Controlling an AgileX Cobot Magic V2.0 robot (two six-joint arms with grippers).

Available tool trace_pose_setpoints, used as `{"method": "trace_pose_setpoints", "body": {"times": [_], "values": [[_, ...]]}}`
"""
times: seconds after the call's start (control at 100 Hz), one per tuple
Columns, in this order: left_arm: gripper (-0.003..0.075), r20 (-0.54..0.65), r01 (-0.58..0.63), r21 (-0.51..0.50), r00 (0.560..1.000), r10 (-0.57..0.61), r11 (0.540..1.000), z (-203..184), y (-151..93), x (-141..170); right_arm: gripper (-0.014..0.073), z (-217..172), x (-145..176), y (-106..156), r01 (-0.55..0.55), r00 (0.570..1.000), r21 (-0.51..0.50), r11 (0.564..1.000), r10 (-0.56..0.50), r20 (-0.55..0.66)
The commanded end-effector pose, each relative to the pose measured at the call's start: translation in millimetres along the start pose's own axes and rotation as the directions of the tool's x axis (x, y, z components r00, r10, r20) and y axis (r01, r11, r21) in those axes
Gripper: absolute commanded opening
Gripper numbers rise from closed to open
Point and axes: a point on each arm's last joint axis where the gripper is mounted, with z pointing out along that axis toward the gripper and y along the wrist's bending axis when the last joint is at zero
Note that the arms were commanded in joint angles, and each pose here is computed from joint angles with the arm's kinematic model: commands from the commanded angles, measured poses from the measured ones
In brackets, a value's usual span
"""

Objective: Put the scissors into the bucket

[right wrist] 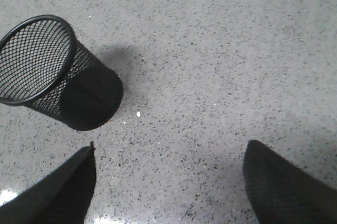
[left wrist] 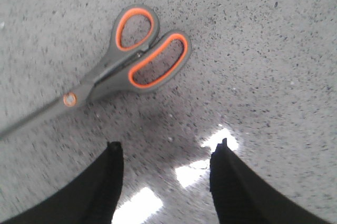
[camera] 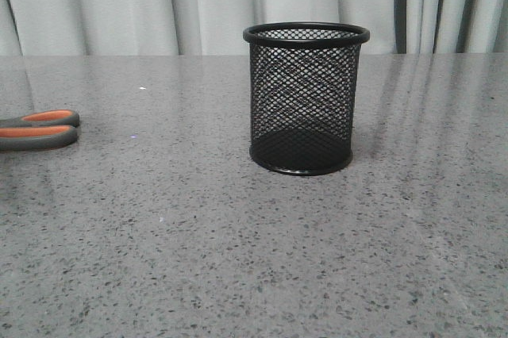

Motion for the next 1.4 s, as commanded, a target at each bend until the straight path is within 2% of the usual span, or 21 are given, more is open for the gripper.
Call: {"method": "trace_pose_setpoints", "body": {"times": [0.0, 0.15, 0.25, 0.46, 0.6, 0.85, 1.25, 1.39], "values": [[0.0347, 0.029, -0.121, 0.004, 0.992, 0.121, 0.993, -4, 5, -16, 0.0520, -6, -11, 5, 0.006, 0.998, -0.019, 1.000, -0.005, 0.061], [0.0347, 0.014, -0.372, 0.015, 0.928, 0.371, 0.928, 10, 18, -29, 0.0520, -6, -11, 5, 0.006, 0.998, -0.019, 1.000, -0.005, 0.061], [0.0347, -0.005, -0.516, 0.036, 0.856, 0.516, 0.856, 22, 24, -32, 0.0520, -6, -11, 5, 0.008, 0.998, -0.019, 1.000, -0.007, 0.061], [0.0347, -0.112, -0.598, 0.095, 0.788, 0.605, 0.796, 51, 42, -30, 0.0520, -6, -11, 5, 0.028, 0.998, -0.018, 0.999, -0.027, 0.061], [0.0347, -0.123, -0.637, 0.128, 0.750, 0.650, 0.760, 65, 48, -32, 0.0520, -6, -11, 5, 0.033, 0.998, -0.017, 0.999, -0.032, 0.061], [0.0347, -0.114, -0.646, 0.072, 0.752, 0.649, 0.760, 80, 58, -39, 0.0520, -6, -11, 5, 0.037, 0.997, -0.017, 0.999, -0.036, 0.061], [0.0347, -0.128, -0.626, 0.162, 0.753, 0.645, 0.763, 105, 63, -37, 0.0520, -5, -11, 4, 0.043, 0.997, -0.016, 0.999, -0.041, 0.064], [0.0347, -0.130, -0.644, 0.191, 0.731, 0.670, 0.740, 113, 59, -38, 0.0520, -5, -11, 4, 0.043, 0.997, -0.016, 0.999, -0.041, 0.064]]}}
